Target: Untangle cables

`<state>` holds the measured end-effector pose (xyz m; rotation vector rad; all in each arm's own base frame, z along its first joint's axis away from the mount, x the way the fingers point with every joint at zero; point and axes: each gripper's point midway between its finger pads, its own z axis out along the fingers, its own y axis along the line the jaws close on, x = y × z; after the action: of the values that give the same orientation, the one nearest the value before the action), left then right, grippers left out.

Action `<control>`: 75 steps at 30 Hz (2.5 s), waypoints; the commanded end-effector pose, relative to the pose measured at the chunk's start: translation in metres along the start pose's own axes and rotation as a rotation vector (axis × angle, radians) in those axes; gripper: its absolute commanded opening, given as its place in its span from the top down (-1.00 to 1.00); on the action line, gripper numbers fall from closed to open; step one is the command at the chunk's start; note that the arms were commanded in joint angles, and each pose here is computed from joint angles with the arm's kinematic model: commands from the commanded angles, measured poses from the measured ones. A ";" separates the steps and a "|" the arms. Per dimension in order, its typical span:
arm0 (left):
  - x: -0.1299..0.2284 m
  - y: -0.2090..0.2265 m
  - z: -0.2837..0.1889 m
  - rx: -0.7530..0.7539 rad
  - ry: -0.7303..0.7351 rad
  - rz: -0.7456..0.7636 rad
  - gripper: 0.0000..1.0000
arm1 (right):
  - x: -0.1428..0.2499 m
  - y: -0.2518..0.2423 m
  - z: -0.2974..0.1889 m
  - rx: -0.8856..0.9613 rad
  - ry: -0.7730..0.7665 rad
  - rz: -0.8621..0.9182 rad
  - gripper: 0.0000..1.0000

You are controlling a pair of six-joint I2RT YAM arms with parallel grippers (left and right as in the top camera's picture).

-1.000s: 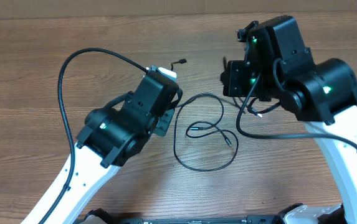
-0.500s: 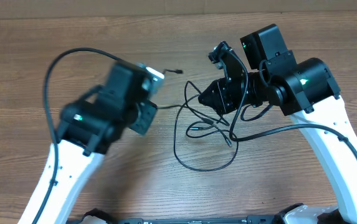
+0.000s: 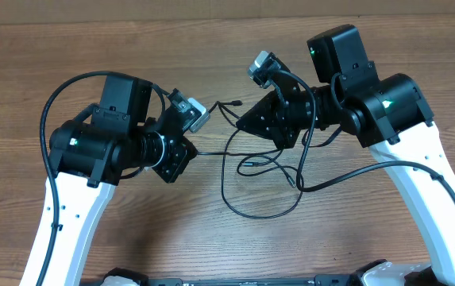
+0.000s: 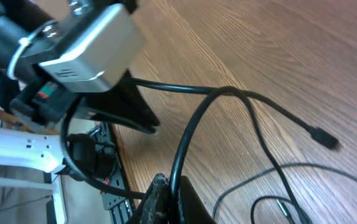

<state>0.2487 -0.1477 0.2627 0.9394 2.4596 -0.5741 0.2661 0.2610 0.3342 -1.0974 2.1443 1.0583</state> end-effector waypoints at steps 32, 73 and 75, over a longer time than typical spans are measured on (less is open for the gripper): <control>-0.042 0.001 0.011 0.184 -0.132 -0.180 0.92 | 0.009 -0.010 0.030 0.122 0.095 -0.135 0.31; -0.002 0.054 -0.035 0.016 -0.161 -0.326 -0.99 | -0.087 -0.212 -0.181 0.808 -0.453 0.282 0.92; -0.001 0.054 -0.034 0.018 -0.155 -0.330 -0.99 | -0.092 -0.223 -0.240 0.910 -0.560 0.267 0.92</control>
<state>0.2787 -0.0974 0.2738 0.4526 2.5023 -0.7907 0.4912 0.0821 0.3809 -0.2377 2.1014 0.4076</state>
